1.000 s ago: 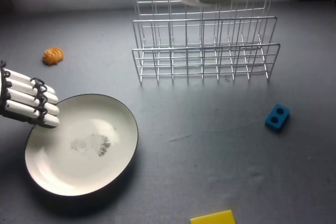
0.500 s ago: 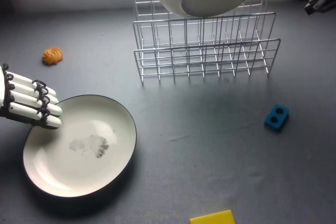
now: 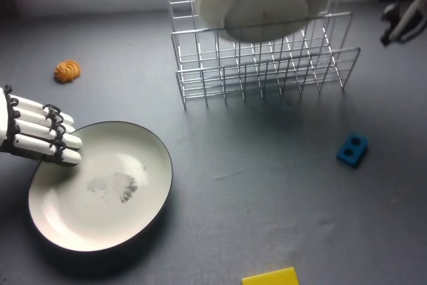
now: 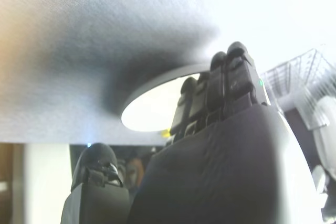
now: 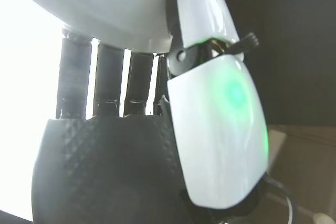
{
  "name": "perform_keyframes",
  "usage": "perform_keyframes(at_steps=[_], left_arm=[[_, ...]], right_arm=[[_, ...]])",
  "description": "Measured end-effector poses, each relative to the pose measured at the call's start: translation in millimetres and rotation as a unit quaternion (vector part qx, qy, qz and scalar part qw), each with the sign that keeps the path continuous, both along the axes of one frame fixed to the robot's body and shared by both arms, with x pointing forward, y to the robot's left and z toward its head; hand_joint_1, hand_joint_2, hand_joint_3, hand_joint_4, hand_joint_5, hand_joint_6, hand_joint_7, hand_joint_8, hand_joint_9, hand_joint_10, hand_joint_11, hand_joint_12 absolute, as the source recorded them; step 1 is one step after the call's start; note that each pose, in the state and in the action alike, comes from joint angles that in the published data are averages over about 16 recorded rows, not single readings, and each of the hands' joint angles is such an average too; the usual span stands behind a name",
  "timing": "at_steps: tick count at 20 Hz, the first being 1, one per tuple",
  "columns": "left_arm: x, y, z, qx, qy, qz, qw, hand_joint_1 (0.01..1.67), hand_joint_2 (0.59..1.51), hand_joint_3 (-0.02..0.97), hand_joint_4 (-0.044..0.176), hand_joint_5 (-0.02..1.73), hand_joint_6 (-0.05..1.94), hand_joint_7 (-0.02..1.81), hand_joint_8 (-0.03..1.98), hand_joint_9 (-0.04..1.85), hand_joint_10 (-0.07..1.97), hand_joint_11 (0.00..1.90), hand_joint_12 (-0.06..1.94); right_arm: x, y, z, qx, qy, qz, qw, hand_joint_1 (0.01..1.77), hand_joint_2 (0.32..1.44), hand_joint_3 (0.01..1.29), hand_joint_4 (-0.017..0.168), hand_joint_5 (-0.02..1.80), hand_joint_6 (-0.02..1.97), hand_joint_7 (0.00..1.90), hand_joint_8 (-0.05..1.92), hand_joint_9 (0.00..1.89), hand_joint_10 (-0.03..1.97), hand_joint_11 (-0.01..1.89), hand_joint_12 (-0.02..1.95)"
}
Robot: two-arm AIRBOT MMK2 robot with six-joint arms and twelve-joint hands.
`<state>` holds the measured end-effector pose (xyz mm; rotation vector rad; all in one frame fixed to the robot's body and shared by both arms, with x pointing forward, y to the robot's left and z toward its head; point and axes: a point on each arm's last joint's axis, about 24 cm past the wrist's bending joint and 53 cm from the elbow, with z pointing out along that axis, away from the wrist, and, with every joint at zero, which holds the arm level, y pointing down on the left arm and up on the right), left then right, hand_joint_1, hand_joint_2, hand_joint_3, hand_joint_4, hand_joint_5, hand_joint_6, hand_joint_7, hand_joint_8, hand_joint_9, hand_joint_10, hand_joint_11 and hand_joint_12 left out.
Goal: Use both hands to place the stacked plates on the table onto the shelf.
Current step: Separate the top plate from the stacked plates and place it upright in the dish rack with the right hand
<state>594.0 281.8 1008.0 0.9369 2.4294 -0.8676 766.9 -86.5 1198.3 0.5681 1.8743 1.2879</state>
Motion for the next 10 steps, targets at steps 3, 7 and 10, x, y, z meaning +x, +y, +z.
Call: perform_keyframes(at_steps=[3, 7, 10], left_arm=[[-1.4, 0.9, -3.2, 0.002, 0.002, 0.003, 1.0000, 0.01, 1.083, 0.016, 0.000, 0.02, 0.01, -0.01, -0.02, 0.02, 0.02, 0.02, 0.01], [-0.7, -0.3, -3.8, 0.002, 0.001, 0.002, 1.0000, 0.01, 1.084, 0.017, 0.000, 0.02, 0.01, -0.02, -0.02, 0.03, 0.02, 0.02, 0.01], [2.1, -2.6, -0.5, 0.000, -0.005, -0.002, 1.0000, 0.01, 1.082, 0.017, 0.000, 0.02, 0.01, -0.01, -0.02, 0.03, 0.02, 0.02, 0.01]], right_arm=[[1.9, -2.7, -12.4, -0.006, 0.009, -0.004, 0.9999, 1.38, 1.01, 0.01, -0.007, 0.92, 0.93, 1.11, 0.71, 1.07, 0.93, 0.97, 1.01], [3.6, -4.5, -24.1, -0.011, 0.018, -0.008, 0.9998, 1.38, 1.02, 0.01, -0.008, 0.91, 0.94, 1.09, 0.74, 1.05, 0.90, 0.94, 1.04], [4.8, -5.2, -27.0, -0.011, 0.020, -0.009, 0.9997, 1.34, 1.03, 0.01, -0.009, 0.87, 0.86, 1.05, 0.64, 1.02, 0.78, 0.87, 1.07]])
